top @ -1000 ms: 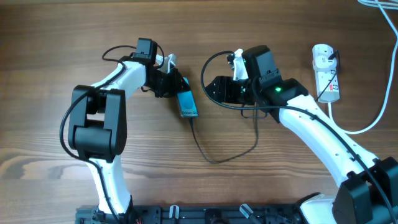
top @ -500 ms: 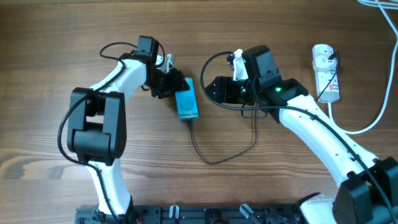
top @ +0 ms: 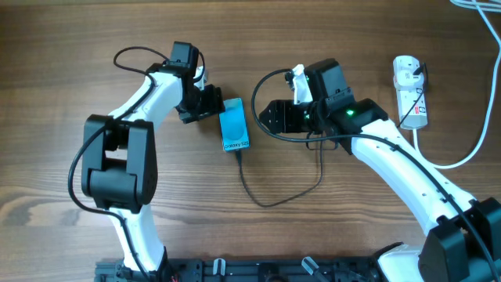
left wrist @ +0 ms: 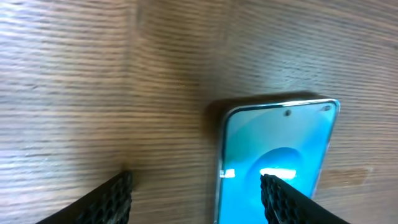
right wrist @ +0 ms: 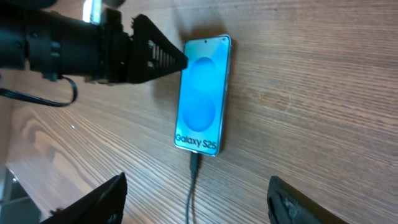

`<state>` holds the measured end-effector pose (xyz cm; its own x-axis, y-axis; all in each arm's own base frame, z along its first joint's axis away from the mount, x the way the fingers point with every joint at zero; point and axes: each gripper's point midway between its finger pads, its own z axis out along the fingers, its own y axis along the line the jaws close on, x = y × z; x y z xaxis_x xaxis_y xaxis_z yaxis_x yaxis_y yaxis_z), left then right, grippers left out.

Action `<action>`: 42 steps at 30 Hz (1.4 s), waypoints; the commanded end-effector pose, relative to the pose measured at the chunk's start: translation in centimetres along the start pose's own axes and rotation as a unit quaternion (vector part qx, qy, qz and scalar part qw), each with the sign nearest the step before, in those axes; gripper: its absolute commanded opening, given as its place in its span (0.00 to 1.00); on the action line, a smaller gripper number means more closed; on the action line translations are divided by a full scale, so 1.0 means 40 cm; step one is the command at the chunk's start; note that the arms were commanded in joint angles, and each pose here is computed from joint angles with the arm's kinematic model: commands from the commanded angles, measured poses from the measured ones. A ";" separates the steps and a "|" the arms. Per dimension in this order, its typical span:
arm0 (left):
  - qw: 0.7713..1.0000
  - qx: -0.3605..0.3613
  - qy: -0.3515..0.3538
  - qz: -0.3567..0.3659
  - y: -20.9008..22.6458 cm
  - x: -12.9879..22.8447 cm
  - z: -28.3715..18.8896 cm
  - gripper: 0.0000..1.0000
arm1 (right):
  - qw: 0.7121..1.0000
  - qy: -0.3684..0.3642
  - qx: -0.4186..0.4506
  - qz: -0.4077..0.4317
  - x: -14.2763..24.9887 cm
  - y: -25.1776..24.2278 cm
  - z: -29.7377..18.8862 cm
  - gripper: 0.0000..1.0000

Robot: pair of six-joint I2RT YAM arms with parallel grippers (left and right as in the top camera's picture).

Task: Plug charger to phone and switch on socket
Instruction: 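Lower the phone flat onto the table with the left gripper and release, then move the right gripper to the power strip switch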

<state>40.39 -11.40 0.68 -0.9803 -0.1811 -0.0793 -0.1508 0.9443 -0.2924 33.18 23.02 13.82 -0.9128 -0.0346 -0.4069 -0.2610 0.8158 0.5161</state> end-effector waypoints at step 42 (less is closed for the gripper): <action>0.948 0.078 -0.302 0.067 -0.126 0.063 -0.686 1.00 | 0.909 -0.207 0.219 0.289 -0.170 -0.812 -0.527 0.04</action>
<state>35.06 -9.35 27.91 -0.7381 -0.2296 -0.6344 0.0413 0.9232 -0.3821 40.46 -14.34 17.46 -0.6260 0.6143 -0.4804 0.4536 0.7879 0.4165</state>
